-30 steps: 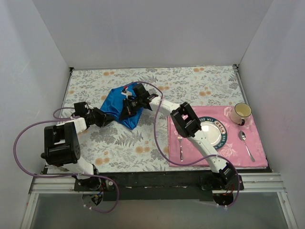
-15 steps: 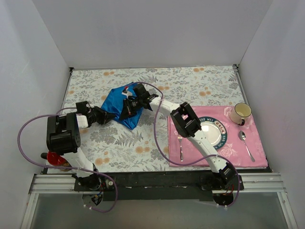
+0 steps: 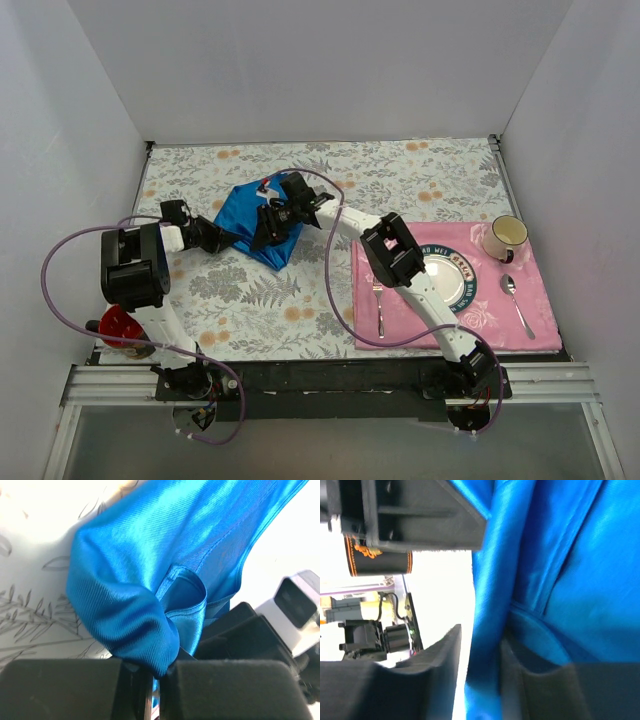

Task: Fold the napkin, place the utensils inside, and roll it up
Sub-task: Roll the napkin with the utensil

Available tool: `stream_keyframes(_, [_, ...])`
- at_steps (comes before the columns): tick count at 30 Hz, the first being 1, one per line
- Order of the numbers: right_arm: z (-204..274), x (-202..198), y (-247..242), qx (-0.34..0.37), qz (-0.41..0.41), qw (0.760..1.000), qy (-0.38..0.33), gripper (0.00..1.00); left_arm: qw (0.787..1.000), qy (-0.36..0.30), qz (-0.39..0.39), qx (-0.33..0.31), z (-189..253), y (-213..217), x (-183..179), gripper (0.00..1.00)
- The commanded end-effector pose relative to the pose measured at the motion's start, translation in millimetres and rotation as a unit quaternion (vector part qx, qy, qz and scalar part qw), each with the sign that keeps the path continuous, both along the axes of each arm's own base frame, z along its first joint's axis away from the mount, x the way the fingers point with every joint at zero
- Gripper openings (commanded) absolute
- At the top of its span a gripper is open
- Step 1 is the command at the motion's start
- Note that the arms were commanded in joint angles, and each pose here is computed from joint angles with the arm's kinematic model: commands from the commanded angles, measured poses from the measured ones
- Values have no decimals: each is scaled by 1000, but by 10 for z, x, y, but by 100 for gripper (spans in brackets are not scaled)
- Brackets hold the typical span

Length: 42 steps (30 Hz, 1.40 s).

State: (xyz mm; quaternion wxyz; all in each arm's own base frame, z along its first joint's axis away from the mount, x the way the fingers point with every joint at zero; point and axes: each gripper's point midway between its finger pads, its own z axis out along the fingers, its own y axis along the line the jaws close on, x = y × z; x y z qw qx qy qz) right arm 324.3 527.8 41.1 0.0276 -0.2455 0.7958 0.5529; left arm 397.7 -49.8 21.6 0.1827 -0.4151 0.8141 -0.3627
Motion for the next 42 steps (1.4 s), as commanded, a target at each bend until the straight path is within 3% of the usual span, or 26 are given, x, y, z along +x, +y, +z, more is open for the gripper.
stream_keyframes(1, [223,8,-148,-41,-1,998,-42,47,993,86,22,77,-447,289,-153,0])
stream_keyframes(6, [416,130,-318,-66,4,991,-115,64,992,96,9,81,-509,290,-173,0])
stream_keyframes(14, [603,338,-399,-113,8,953,-282,85,990,121,-1,77,-585,267,-258,0])
stream_keyframes(18, [612,337,-336,-130,18,932,-338,86,988,132,1,77,-586,273,-270,0])
stream_keyframes(23, [668,247,-148,-152,51,871,-464,88,985,152,4,76,-604,285,-284,0])
stream_keyframes(29, [745,225,20,-174,51,819,-544,89,981,175,5,85,-661,323,-340,0])
stream_keyframes(36, [420,241,134,-204,68,785,-581,86,980,179,2,88,-639,332,-316,0])
stream_keyframes(42, [176,275,154,-213,72,778,-587,83,980,174,1,95,-584,360,-262,0])
